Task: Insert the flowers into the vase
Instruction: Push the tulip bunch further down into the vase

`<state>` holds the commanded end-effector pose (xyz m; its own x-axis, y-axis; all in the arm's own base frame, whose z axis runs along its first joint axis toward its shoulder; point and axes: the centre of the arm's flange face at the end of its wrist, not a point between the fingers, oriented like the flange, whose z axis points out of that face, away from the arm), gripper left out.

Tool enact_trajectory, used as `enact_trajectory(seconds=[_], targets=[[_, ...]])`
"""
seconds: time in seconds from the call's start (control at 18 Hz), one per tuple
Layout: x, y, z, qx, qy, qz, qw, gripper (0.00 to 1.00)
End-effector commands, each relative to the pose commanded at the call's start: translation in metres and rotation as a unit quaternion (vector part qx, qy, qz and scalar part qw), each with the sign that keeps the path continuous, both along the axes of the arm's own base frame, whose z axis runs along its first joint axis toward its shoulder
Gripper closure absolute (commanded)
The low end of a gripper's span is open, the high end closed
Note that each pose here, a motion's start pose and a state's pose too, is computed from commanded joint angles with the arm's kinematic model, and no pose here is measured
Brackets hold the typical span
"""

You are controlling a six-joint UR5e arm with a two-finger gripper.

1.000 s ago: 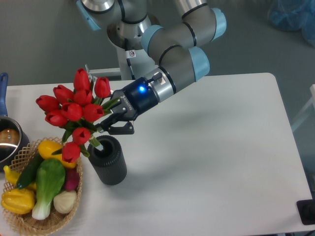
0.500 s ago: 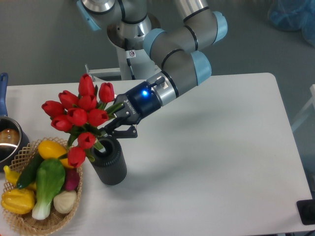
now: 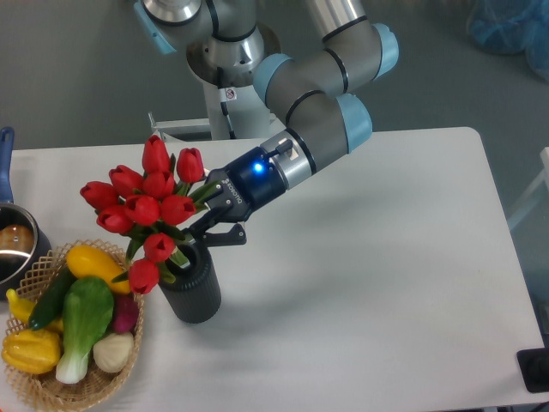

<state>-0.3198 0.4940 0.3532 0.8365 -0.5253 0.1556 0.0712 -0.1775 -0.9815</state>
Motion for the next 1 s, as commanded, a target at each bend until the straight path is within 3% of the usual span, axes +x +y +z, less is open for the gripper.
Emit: enact_trajectory(seconds=[0.61,1.0], targets=[[0.0,0.001,-0.016,-0.01,-0.007,-0.001,0.9999,0.69],[0.005,-0.007,-0.037,0.001,0.011,-0.003,0.9999,0.69]])
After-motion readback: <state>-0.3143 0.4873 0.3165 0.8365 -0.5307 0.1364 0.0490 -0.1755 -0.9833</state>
